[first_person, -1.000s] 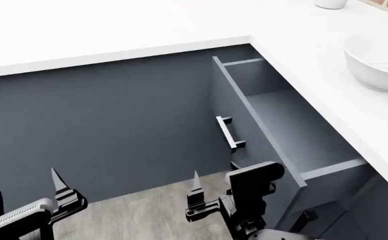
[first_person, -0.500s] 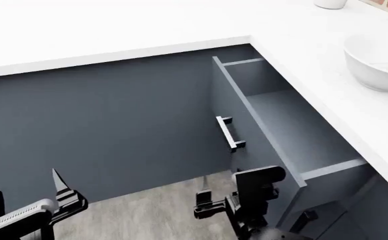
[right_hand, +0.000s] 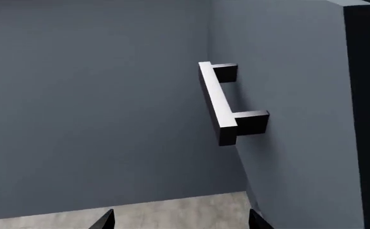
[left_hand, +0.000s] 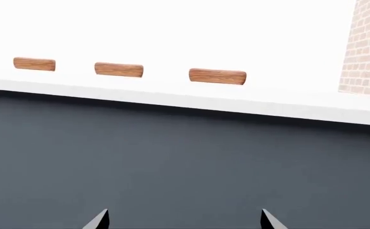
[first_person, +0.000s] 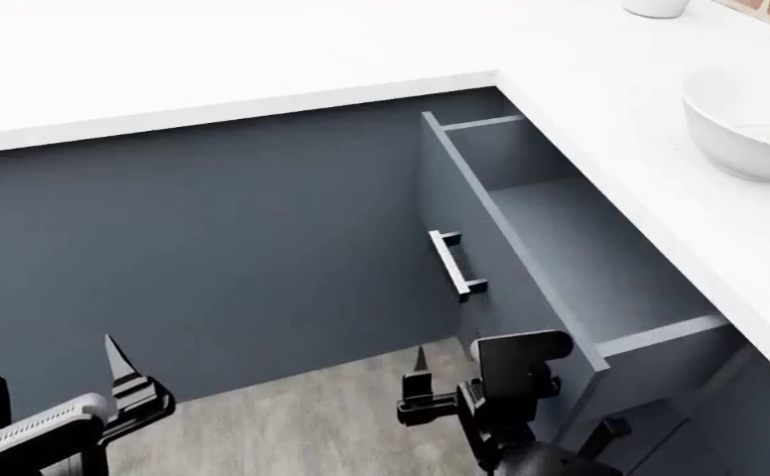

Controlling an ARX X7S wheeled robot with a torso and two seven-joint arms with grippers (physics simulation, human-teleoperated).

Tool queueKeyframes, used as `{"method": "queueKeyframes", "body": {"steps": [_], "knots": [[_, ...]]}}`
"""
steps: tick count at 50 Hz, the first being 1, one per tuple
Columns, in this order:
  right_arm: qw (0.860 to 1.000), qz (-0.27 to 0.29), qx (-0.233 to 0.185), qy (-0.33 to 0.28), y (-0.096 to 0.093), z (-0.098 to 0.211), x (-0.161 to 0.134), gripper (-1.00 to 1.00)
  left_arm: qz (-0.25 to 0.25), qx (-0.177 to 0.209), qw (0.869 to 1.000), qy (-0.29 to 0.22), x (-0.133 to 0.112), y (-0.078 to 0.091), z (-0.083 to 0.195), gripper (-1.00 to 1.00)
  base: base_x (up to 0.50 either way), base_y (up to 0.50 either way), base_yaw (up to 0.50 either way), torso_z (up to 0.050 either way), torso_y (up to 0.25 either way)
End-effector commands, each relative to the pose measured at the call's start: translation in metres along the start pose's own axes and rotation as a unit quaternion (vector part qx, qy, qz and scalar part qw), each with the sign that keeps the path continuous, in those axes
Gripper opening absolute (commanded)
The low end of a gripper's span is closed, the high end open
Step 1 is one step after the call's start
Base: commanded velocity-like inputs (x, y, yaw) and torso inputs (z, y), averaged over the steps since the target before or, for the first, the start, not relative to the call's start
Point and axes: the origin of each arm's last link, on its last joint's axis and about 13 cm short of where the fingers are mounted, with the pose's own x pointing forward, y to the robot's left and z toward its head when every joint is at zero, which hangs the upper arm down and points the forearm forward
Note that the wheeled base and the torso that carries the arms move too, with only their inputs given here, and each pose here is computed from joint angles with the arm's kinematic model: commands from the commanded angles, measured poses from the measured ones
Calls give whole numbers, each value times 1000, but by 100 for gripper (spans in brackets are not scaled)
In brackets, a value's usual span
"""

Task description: Place the bar in the bowl and close the drawer.

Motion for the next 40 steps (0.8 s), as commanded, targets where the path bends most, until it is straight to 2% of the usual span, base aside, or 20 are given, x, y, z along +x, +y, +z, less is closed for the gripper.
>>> {"method": "queueKeyframes", "body": {"steps": [1,18,40], "knots": [[1000,-19,3,1,-7,-1,3,100,0,0,1000,1,-1,0,-1,100,0,0,0,0,0],[998,-55,18,4,-24,-6,9,100,3,4,1000,-2,-1,1,2,100,0,0,0,0,0],[992,-127,16,17,-62,-11,32,100,5,14,1000,-2,3,-2,2,100,0,0,0,0,0]]}}
